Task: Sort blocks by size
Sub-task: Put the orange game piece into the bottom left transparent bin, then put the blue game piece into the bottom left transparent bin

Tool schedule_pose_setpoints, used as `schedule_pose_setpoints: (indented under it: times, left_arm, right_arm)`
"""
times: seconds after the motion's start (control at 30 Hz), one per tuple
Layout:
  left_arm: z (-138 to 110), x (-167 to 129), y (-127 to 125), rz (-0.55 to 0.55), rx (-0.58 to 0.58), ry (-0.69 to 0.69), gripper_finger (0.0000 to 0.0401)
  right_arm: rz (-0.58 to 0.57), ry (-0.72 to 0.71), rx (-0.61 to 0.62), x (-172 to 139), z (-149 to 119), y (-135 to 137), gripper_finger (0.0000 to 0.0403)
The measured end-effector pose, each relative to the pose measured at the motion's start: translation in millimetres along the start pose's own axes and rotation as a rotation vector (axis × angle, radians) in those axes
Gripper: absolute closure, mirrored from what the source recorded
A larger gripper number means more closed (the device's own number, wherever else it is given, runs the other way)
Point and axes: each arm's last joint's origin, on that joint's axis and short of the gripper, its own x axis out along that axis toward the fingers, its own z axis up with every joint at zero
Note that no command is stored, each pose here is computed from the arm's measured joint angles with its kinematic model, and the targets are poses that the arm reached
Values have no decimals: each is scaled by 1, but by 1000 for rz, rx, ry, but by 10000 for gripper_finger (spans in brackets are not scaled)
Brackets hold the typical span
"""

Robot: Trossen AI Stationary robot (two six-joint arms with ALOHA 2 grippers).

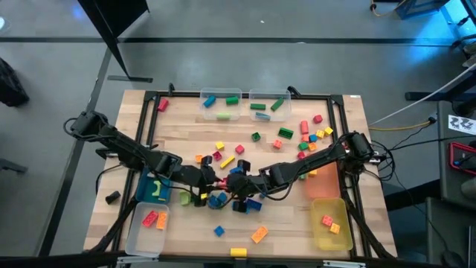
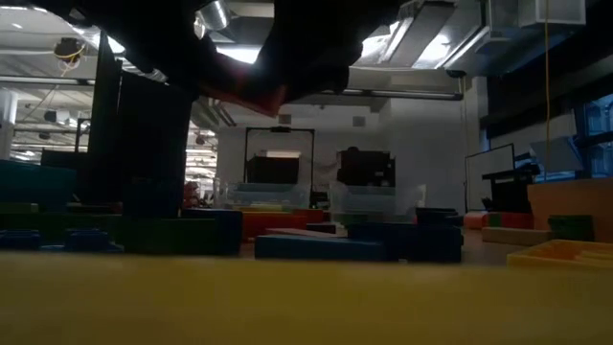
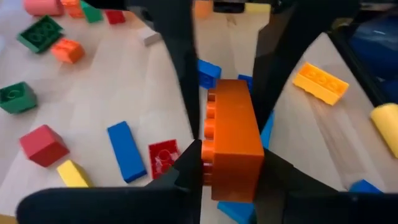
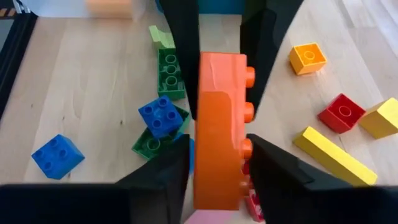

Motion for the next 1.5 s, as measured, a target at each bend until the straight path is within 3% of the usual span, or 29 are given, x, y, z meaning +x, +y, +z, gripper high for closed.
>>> schedule_pose_setpoints:
  times: [0.2, 0.4, 0.47, 0.57, 0.63, 0.87, 1.03, 1.33, 1.5]
  left_arm:
    - [2, -12, 0, -84, -13, 61, 323]
    - [2, -50, -5, -318, -136, 351, 323]
    - [0, -64, -8, -404, -221, 462, 323]
    - [-3, -84, -16, -526, -451, 636, 320]
    - [-6, -96, -22, -551, -597, 760, 314]
    - [-24, -123, -39, -364, -910, 1069, 313]
    - [-31, -128, -48, -212, -1071, 1180, 290]
    - [-36, -133, -53, -119, -1094, 1147, 254]
    - [-36, -132, -53, -145, -1063, 1130, 247]
  right_arm:
    - [9, 2, -6, 0, 0, 0, 201]
    - [62, 142, -155, -5, -11, -2, 189]
    - [56, 192, -170, -8, -15, -4, 190]
    - [38, 279, -190, -10, -23, -7, 193]
    - [28, 327, -200, -11, -27, -8, 194]
    - [-3, 473, -233, -16, -40, -13, 194]
    - [-9, 525, -243, -19, -44, -15, 194]
    - [-11, 602, -307, -23, -50, -18, 194]
    - [-3, 663, -375, -26, -54, -20, 194]
